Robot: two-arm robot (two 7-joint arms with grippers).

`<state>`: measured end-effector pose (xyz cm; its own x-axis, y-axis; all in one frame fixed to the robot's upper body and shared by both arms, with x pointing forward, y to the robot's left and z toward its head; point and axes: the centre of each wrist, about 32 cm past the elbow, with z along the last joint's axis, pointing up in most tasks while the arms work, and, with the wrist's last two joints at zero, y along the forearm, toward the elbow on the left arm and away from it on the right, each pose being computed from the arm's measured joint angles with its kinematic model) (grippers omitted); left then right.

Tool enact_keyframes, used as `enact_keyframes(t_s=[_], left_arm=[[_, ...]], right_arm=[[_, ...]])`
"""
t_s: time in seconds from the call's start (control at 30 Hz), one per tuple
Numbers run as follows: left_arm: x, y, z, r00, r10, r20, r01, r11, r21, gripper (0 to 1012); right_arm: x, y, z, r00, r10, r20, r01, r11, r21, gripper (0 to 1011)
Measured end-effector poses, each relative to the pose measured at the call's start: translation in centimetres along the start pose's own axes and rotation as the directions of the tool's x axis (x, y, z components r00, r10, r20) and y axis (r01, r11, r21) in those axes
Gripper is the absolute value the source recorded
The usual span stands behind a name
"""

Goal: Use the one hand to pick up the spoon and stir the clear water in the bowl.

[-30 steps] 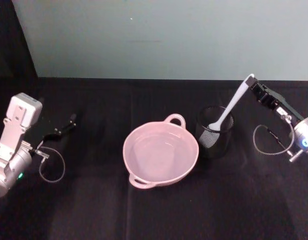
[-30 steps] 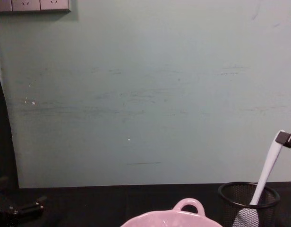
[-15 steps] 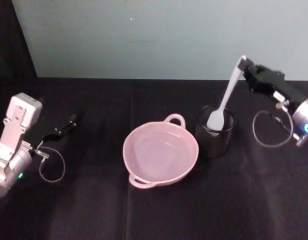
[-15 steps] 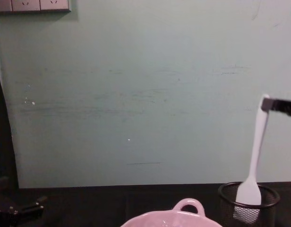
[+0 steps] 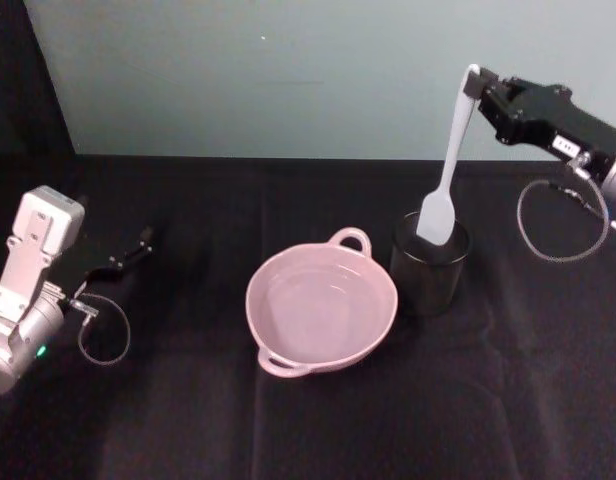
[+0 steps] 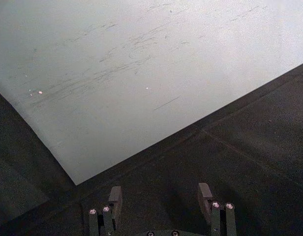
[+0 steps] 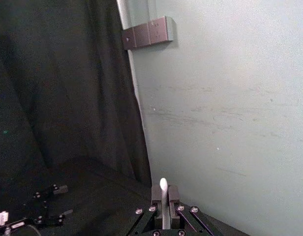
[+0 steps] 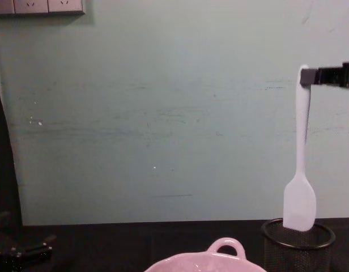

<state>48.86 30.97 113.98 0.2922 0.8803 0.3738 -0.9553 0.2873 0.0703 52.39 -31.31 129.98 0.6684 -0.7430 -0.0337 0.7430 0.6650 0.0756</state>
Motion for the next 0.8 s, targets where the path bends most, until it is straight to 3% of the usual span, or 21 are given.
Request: enact_keyframes(t_s=[0.2,0.8], left_arm=[[0.0,0.0,0.0,1.0,0.0,0.0,0.0,1.0,0.0,1011],[0.0,0.0,0.0,1.0,0.0,0.0,0.0,1.0,0.0,1011]], right_arm=[[-0.19,-0.25,0.75,1.0,0.004,-0.002,-0.004,1.0,0.006,85],[-0.13,-0.22,0.59,1.0,0.002,-0.002,-0.002,1.0,0.004,85]])
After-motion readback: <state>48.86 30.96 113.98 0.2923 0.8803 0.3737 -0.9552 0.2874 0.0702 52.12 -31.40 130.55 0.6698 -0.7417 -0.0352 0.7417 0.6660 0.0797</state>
